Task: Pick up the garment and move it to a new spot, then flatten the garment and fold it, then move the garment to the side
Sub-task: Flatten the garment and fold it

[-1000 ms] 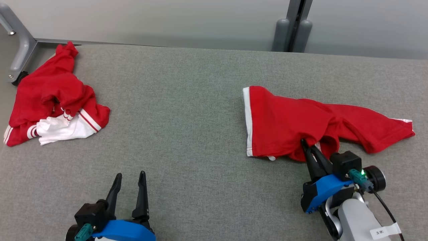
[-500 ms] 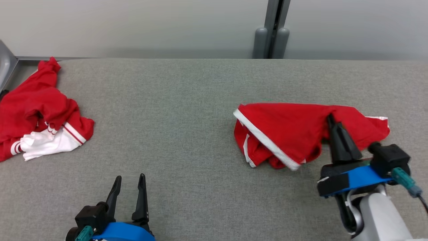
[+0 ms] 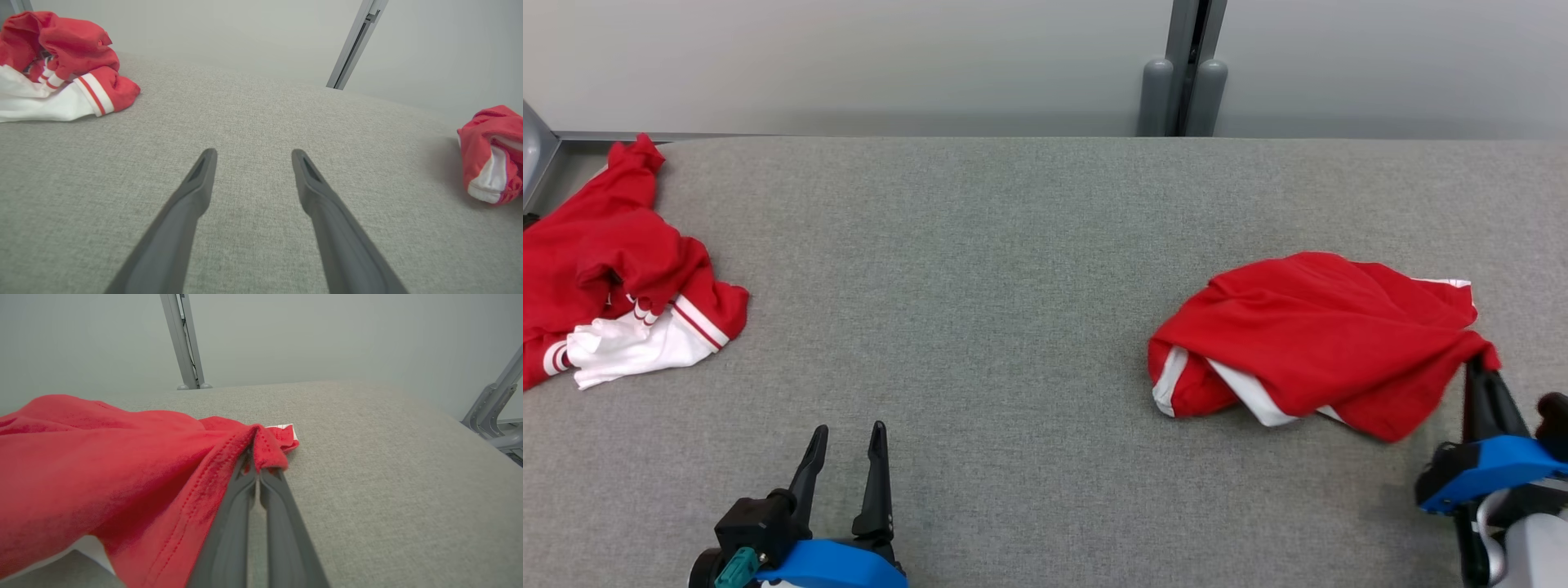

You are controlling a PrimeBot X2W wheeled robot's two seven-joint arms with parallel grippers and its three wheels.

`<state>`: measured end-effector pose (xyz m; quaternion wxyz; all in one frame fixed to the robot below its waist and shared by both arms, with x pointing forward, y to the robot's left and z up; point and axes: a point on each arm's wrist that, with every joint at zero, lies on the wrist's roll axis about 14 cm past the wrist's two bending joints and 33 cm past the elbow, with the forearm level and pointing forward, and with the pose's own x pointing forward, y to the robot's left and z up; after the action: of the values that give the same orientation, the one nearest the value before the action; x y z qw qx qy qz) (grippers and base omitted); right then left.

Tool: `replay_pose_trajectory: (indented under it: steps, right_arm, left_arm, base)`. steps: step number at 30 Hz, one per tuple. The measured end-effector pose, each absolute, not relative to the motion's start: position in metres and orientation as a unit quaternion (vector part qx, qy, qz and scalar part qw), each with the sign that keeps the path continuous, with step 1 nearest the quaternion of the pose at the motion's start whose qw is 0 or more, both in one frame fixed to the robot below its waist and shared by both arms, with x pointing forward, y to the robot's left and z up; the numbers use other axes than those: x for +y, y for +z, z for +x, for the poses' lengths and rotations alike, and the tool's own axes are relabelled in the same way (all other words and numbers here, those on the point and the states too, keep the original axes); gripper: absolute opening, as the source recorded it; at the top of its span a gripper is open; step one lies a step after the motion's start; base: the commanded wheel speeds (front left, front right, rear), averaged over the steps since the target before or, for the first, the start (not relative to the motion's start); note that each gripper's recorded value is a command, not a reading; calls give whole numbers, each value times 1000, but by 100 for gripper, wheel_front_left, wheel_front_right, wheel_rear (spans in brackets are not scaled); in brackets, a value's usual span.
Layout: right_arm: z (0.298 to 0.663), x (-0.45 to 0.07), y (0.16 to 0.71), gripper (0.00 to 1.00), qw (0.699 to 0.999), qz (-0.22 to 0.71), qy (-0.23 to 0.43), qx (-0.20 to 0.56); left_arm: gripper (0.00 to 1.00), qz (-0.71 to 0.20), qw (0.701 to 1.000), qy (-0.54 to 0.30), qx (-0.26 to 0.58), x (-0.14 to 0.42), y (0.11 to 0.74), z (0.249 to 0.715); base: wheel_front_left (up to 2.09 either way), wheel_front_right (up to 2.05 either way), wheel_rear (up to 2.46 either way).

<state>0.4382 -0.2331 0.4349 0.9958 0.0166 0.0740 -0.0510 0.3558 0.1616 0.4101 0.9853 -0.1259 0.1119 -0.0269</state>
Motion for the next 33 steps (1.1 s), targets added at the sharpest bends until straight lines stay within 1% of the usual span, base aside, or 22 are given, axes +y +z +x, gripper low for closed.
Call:
replay_pose_trajectory:
  steps: [5, 6, 7, 8, 9, 14, 19, 21, 23, 27, 30, 33]
  right_arm:
    - [431, -263, 431, 0, 992, 14, -96, 82]
    - [429, -266, 430, 15, 991, 14, -102, 84]
    - [427, -268, 430, 38, 991, 13, -104, 85]
    - [426, -268, 430, 94, 991, 10, -105, 85]
    - [424, -268, 431, 100, 991, 8, -105, 84]
    - [410, -263, 441, 100, 993, -2, -96, 69]
    - [395, -271, 453, 100, 993, -8, -106, 50]
    - [389, -271, 466, 100, 994, -9, -104, 28]
    - [387, -268, 470, 100, 995, -6, -100, 21]
    - [386, -255, 487, 100, 997, 6, -79, -8]
    - [386, -251, 491, 100, 997, 13, -73, -16]
    - [389, -249, 493, 100, 997, 13, -69, -20]
  left_arm:
    - [100, -125, 986, -25, 111, 163, 411, 355]
    - [100, -125, 986, -26, 110, 162, 412, 354]
    - [100, -125, 986, -28, 108, 161, 413, 354]
    - [100, -125, 986, -31, 107, 160, 414, 354]
    - [100, -125, 986, -33, 106, 158, 414, 353]
    - [100, -126, 986, -44, 101, 151, 419, 348]
    - [100, -127, 986, -55, 92, 145, 425, 347]
    - [100, -131, 984, -74, 92, 132, 426, 345]
    - [100, -134, 983, -82, 92, 126, 427, 345]
    - [100, -126, 971, -176, 106, 68, 426, 341]
    - [100, -113, 953, -257, 110, 20, 430, 340]
    - [100, -106, 933, -318, 127, -15, 424, 337]
  base:
    - [0, 0, 0]
    - [0, 0, 0]
    - [0, 0, 0]
    - [0, 0, 0]
    - [0, 0, 0]
    - [0, 0, 0]
    - [0, 0, 0]
    - [0, 0, 0]
    - [0, 0, 0]
    - [0, 0, 0]
    - [0, 0, 0]
    - [0, 0, 0]
